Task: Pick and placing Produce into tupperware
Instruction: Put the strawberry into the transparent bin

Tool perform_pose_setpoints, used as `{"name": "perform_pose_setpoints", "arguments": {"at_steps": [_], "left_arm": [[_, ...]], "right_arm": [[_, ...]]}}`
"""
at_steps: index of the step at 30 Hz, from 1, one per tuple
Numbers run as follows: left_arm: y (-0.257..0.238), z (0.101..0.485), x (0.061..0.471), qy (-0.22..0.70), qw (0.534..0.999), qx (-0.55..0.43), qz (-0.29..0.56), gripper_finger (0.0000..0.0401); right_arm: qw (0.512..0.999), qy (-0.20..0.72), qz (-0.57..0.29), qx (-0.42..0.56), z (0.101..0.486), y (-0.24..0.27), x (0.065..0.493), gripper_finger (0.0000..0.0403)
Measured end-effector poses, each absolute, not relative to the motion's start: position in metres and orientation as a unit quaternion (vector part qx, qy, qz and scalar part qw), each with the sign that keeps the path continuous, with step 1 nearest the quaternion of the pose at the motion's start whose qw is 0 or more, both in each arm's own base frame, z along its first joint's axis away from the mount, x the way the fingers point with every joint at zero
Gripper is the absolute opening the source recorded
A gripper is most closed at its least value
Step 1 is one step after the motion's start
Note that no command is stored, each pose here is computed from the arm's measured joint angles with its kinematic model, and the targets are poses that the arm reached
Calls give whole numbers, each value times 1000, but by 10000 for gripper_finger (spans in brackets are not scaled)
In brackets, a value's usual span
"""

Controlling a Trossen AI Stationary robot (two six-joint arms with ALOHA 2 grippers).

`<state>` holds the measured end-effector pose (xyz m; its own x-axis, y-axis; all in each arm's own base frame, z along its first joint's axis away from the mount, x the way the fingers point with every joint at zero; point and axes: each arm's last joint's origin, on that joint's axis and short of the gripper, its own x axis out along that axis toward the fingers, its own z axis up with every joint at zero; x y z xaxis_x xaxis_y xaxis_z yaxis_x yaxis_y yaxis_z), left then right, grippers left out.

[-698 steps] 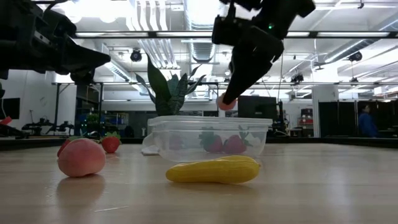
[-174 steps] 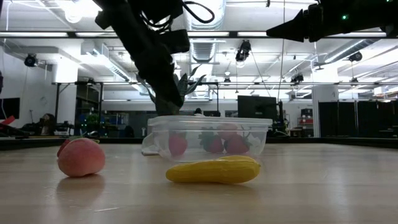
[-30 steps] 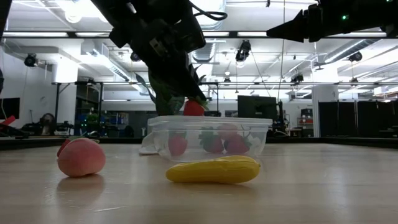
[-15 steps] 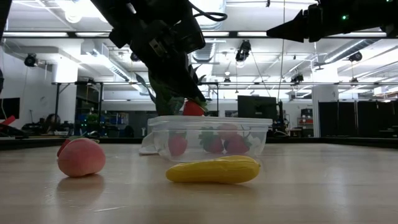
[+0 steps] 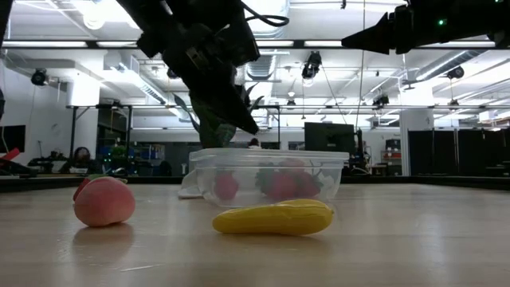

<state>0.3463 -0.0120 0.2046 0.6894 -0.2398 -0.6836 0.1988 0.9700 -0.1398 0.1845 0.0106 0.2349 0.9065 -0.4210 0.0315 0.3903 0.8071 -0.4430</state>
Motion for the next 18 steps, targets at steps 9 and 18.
{"name": "perform_pose_setpoints", "arguments": {"at_steps": [9,18], "left_arm": [[-11,237,298,459,878,-112,-75,92],[-22,228,268,504,845,-179,-3,92]], "right_arm": [[950,34,-213,-226,235,11,185,139],[950,36,-213,-224,234,11,185,139]]}}
